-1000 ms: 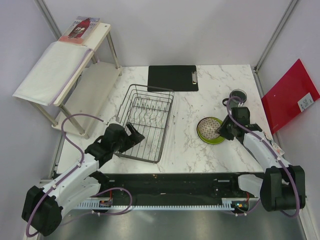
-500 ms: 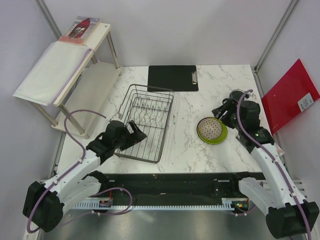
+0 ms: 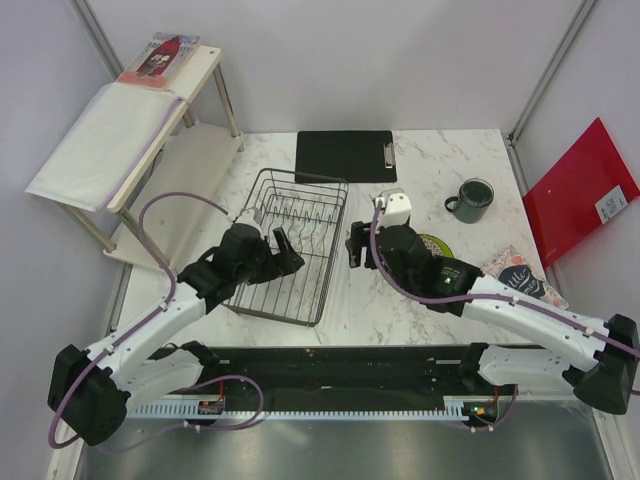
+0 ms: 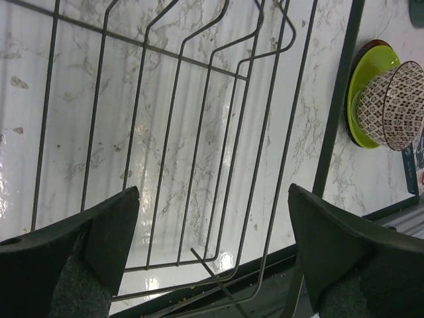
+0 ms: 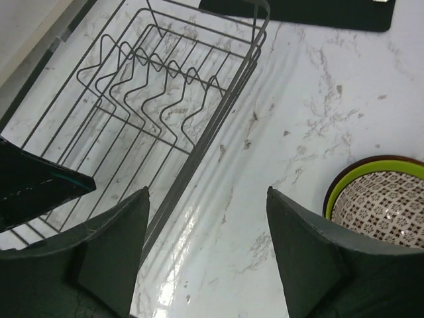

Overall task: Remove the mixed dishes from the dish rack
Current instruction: Reset both arms

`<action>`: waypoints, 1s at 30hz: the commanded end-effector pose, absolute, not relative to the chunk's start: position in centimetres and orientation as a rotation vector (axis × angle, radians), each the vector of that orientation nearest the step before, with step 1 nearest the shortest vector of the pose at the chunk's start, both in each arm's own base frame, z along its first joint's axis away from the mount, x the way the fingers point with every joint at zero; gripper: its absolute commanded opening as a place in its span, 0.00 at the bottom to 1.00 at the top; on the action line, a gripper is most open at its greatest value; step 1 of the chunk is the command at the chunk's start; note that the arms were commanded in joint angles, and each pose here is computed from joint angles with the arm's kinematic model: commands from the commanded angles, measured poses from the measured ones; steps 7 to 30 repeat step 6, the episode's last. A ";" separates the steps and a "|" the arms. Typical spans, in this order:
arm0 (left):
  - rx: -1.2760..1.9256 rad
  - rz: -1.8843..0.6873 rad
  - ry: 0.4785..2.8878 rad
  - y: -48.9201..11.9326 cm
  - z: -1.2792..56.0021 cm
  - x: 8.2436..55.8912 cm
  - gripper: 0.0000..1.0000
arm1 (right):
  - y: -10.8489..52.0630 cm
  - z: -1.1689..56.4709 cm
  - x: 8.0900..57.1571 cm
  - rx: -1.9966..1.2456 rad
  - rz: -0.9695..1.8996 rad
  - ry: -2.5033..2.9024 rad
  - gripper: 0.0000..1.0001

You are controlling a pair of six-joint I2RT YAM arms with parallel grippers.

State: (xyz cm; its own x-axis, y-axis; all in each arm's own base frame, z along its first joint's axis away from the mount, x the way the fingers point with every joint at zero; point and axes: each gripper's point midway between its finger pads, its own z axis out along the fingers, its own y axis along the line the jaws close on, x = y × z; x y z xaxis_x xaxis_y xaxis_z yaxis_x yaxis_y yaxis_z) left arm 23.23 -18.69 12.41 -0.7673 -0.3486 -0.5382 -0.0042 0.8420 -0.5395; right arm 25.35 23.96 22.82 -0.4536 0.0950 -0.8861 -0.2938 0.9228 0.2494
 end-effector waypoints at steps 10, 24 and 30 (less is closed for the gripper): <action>-0.131 -0.561 2.286 -18.3 16.1 25.2 0.99 | 24.3 26.7 27.0 -0.116 0.269 1.834 0.80; -0.131 -0.561 2.286 -18.3 16.1 25.2 0.99 | 24.3 26.7 27.0 -0.116 0.269 1.834 0.80; -0.131 -0.561 2.286 -18.3 16.1 25.2 0.99 | 24.3 26.7 27.0 -0.116 0.269 1.834 0.80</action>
